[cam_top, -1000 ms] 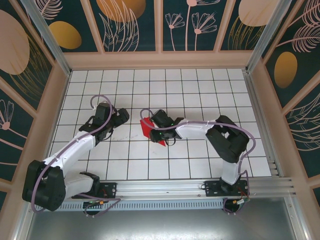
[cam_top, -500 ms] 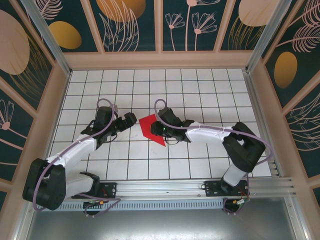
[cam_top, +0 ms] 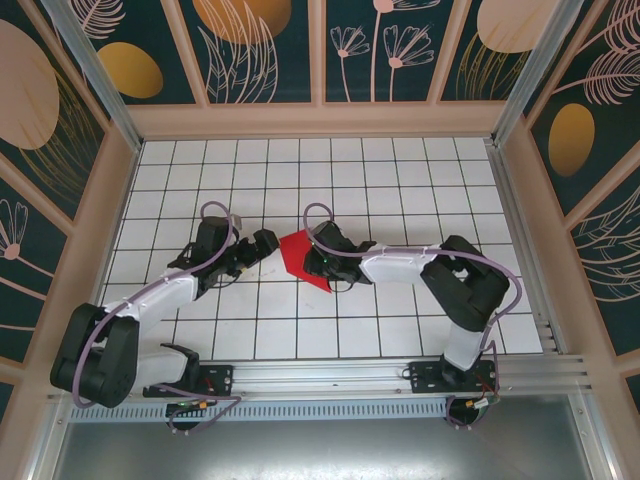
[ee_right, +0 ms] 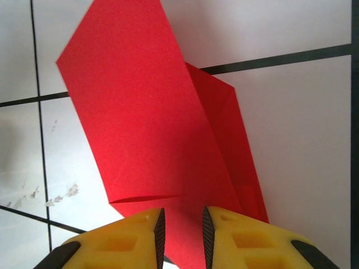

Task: Fold a paper plane with a square sheet of paper (pick it up from the middle)
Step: Turn over the paper at the center of the table.

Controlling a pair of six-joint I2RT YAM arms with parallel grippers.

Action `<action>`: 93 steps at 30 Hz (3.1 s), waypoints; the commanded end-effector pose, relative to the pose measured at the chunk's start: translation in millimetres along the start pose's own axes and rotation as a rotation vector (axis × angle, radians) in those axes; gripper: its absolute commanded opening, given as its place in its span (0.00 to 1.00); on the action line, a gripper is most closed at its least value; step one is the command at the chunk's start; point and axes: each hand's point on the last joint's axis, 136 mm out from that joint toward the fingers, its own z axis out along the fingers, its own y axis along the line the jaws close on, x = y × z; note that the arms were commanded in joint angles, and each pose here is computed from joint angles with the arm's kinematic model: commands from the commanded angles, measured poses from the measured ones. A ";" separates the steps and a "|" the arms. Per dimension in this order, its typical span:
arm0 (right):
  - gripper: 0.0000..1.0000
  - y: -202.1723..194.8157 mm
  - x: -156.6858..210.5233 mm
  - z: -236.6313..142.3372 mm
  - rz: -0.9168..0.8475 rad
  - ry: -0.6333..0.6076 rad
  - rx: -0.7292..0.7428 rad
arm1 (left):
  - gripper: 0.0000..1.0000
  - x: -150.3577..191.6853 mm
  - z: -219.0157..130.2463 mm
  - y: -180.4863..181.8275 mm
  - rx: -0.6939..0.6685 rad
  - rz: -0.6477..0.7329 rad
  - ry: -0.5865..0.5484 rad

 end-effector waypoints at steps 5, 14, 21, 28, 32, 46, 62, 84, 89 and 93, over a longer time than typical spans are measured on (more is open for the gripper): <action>0.26 -12.0 -8.8 9.1 0.093 0.003 -0.019 | 0.97 10.2 14.0 -6.5 -0.010 0.036 0.074; 0.25 -28.9 1.9 8.8 0.186 0.074 -0.125 | 0.87 30.6 27.9 -23.3 0.034 0.016 0.142; 0.25 -39.1 4.7 3.7 0.258 0.100 -0.206 | 0.73 43.8 36.9 -27.6 0.059 -0.046 0.176; 0.25 -38.7 7.0 4.1 0.279 0.121 -0.244 | 0.58 52.6 44.2 -22.8 0.042 -0.083 0.205; 0.25 -40.6 8.7 5.6 0.285 0.129 -0.243 | 0.53 56.1 49.6 -18.4 0.025 -0.101 0.219; 0.25 -40.5 8.9 4.7 0.287 0.137 -0.253 | 0.48 61.4 61.0 -18.7 0.026 -0.091 0.260; 0.25 -39.9 9.9 5.2 0.284 0.145 -0.257 | 0.40 66.1 66.9 -20.4 0.049 -0.091 0.292; 0.44 -13.0 -20.6 -28.3 0.049 -0.023 -0.386 | 0.16 69.4 66.7 -37.0 0.154 -0.134 0.317; 0.52 -3.4 -35.8 -45.3 -0.097 -0.112 -0.394 | 0.07 68.2 65.2 -36.7 0.150 -0.137 0.307; 0.58 -12.6 -45.2 -57.7 -0.219 -0.205 -0.328 | 0.06 63.8 62.5 -41.1 0.154 -0.141 0.293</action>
